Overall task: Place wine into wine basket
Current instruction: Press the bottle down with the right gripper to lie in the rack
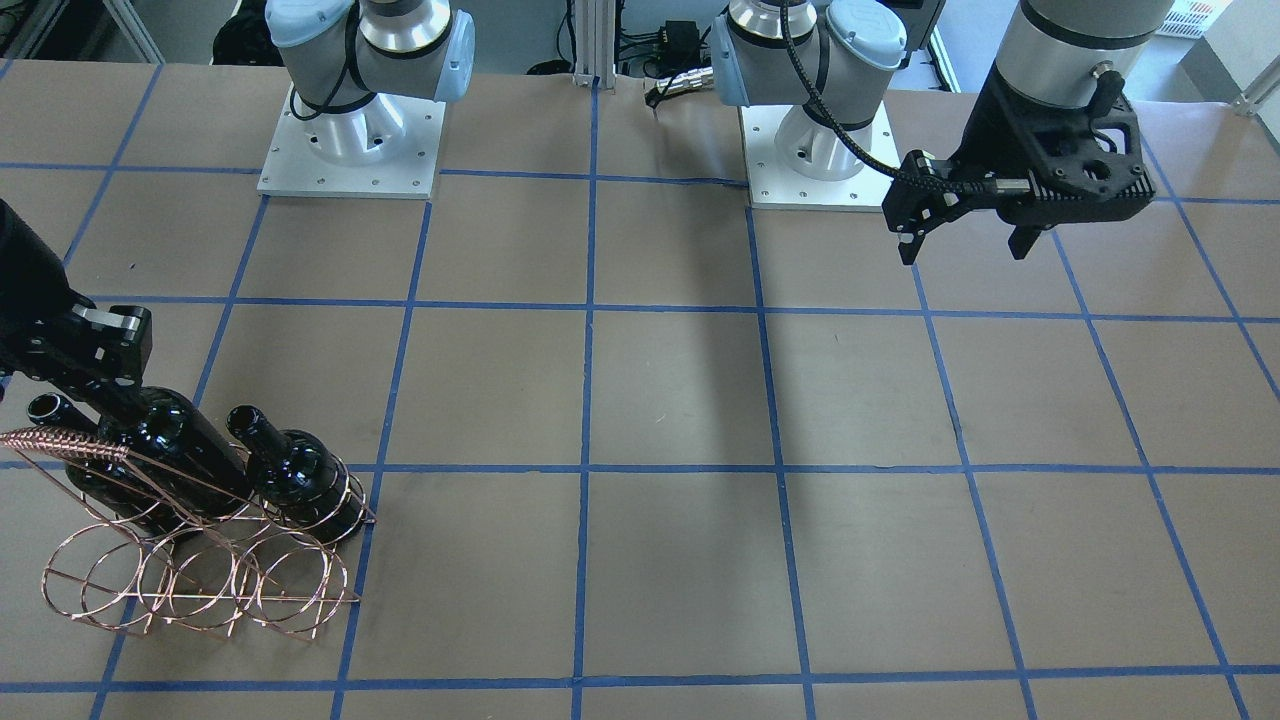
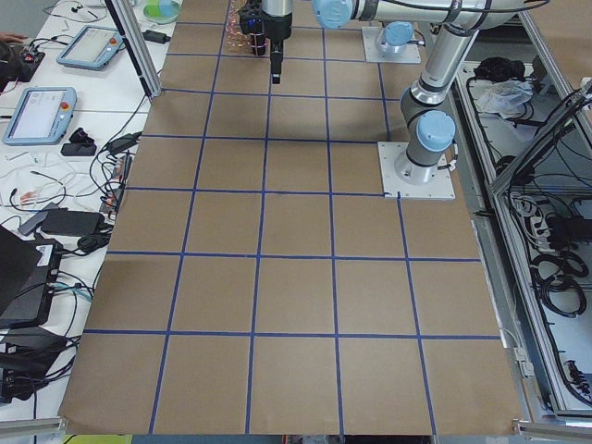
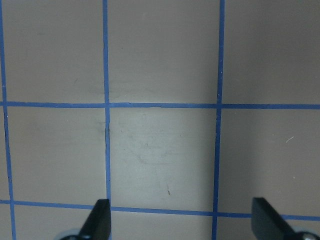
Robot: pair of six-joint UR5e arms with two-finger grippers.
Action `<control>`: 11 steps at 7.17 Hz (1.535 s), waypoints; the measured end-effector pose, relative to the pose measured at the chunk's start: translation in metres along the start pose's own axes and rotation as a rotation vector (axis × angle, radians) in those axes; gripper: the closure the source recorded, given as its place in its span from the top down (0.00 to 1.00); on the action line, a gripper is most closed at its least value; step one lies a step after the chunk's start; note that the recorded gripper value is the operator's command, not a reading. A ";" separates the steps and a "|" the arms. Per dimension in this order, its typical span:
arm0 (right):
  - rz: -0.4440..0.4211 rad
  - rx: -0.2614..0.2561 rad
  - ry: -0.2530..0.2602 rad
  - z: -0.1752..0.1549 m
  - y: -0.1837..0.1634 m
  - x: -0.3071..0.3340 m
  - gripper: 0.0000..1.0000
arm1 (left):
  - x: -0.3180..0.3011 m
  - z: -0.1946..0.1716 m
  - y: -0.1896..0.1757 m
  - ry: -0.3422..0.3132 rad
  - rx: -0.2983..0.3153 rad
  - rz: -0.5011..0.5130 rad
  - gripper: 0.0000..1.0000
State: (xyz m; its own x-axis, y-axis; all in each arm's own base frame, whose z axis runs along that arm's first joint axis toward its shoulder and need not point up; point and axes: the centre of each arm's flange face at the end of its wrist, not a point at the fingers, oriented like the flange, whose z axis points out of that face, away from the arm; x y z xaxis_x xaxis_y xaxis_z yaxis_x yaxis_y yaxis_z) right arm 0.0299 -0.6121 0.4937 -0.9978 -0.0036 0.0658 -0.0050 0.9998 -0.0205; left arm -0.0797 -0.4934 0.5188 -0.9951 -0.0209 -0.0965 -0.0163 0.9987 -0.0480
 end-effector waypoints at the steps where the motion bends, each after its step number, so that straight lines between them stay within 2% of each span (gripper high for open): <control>1: -0.006 0.001 -0.001 0.007 0.000 0.000 0.07 | 0.000 0.000 0.000 0.000 0.000 0.001 1.00; 6: -0.021 0.003 -0.004 0.054 -0.008 0.002 0.09 | 0.001 0.000 0.000 0.000 -0.001 0.002 1.00; 8: -0.025 -0.006 -0.006 0.065 -0.010 0.007 0.16 | 0.001 0.001 0.000 0.000 -0.002 0.002 1.00; 9: -0.027 -0.010 -0.008 0.067 -0.010 0.007 0.32 | 0.001 0.000 0.001 0.000 -0.001 0.003 1.00; 10: -0.027 -0.013 -0.013 0.069 -0.010 0.007 0.86 | 0.001 0.000 0.001 -0.001 -0.001 0.003 1.00; 11: -0.027 -0.015 -0.019 0.071 -0.009 0.006 0.99 | 0.001 0.000 0.001 -0.001 -0.001 0.003 1.00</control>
State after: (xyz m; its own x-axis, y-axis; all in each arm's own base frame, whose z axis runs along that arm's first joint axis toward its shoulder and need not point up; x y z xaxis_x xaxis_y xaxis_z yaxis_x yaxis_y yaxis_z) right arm 0.0191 -0.6224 0.4233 -0.9984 -0.0304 0.0470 -0.0306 0.9995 -0.0038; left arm -0.0805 -0.4926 0.5186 -0.9951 -0.0177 -0.0975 -0.0131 0.9988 -0.0469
